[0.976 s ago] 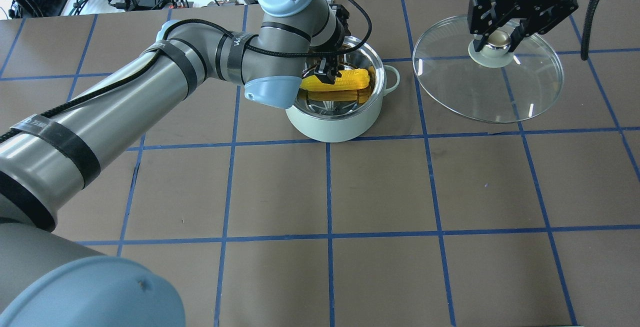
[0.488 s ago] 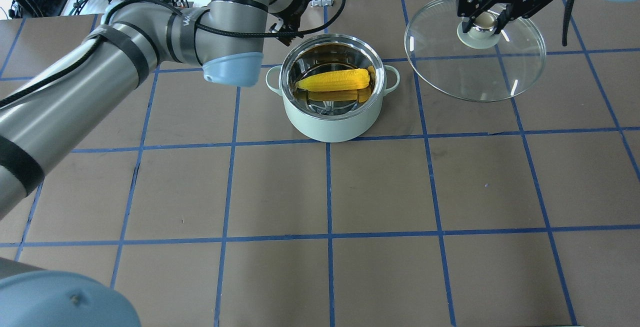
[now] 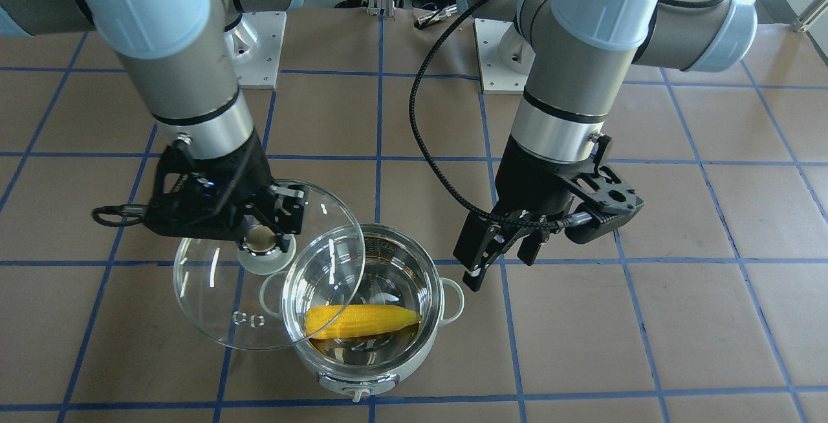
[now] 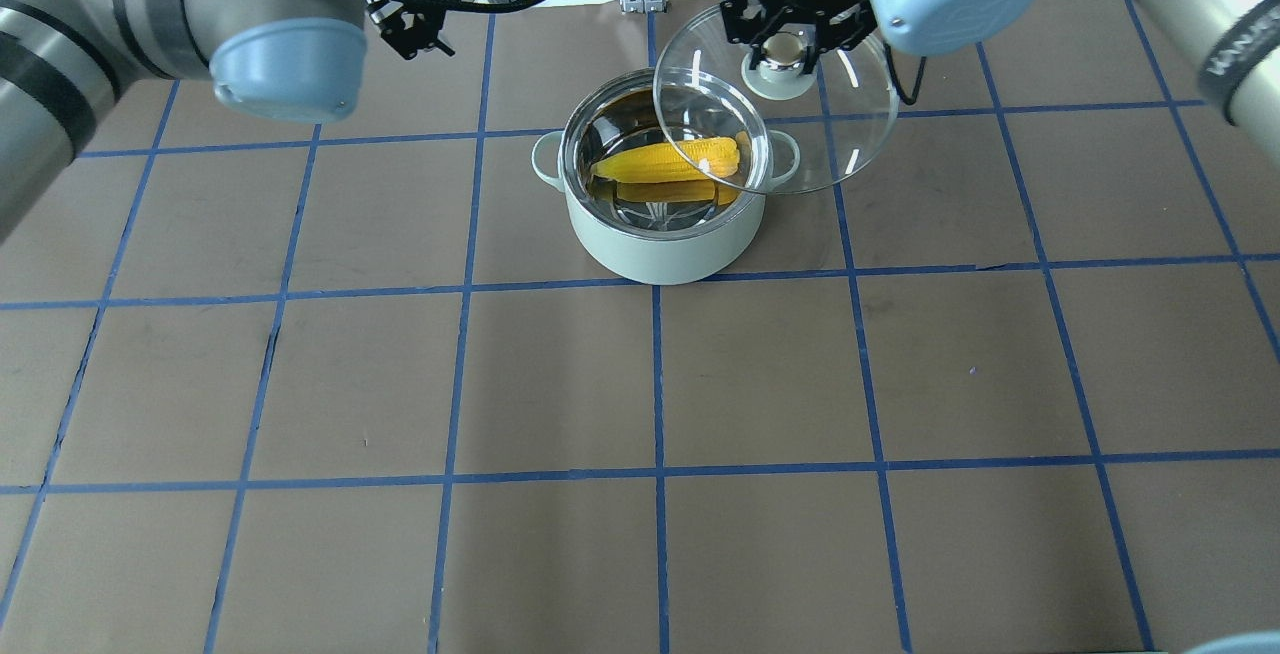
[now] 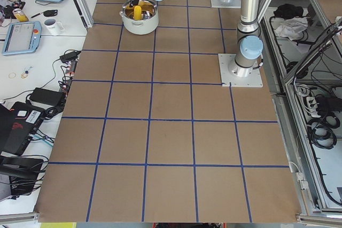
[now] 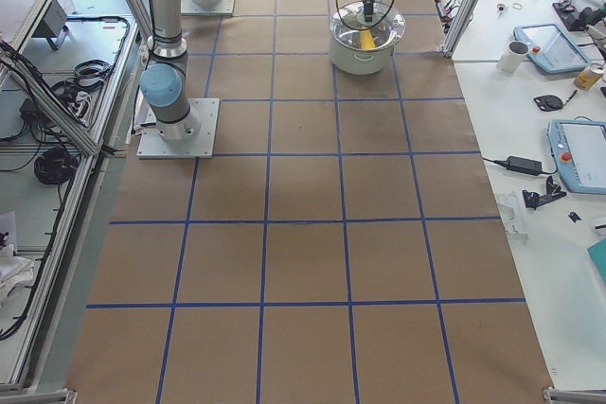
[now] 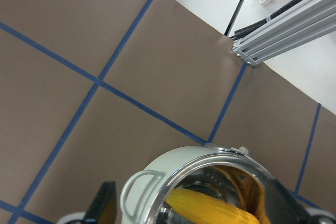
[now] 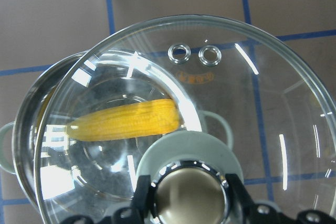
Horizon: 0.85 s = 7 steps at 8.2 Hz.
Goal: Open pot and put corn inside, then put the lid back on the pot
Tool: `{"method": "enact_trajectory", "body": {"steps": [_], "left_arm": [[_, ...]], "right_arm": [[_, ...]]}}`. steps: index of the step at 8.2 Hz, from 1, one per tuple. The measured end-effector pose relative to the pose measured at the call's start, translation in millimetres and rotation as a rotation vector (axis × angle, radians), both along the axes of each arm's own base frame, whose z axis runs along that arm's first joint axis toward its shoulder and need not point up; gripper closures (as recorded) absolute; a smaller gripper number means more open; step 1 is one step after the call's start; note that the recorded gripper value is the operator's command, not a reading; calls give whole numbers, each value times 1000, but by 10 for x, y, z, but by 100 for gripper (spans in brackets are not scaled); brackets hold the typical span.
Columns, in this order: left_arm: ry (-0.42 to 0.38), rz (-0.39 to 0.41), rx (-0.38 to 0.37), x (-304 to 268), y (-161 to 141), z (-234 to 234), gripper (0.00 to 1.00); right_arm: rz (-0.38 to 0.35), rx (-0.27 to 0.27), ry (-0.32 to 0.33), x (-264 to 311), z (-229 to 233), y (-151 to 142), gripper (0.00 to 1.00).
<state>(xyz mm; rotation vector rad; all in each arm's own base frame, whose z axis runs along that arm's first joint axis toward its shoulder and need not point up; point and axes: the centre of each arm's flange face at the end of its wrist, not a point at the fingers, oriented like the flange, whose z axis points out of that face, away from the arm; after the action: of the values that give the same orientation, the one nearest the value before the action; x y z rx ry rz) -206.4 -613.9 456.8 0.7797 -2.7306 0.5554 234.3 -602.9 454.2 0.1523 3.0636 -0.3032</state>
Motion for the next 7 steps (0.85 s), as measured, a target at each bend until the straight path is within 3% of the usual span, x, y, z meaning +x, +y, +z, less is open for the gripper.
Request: {"method": "enact_trajectory", "body": {"steps": [2, 4, 7], "left_arm": [[-114, 13, 78, 330, 274, 294, 0], [-233, -30, 111, 483, 536, 543, 0], [-295, -73, 161, 546, 774, 704, 0]], "right_arm": [[-21, -22, -20, 692, -205, 14, 71], [-53, -20, -46, 1032, -318, 79, 72], [-121, -15, -72, 1306, -390, 59, 74]]}}
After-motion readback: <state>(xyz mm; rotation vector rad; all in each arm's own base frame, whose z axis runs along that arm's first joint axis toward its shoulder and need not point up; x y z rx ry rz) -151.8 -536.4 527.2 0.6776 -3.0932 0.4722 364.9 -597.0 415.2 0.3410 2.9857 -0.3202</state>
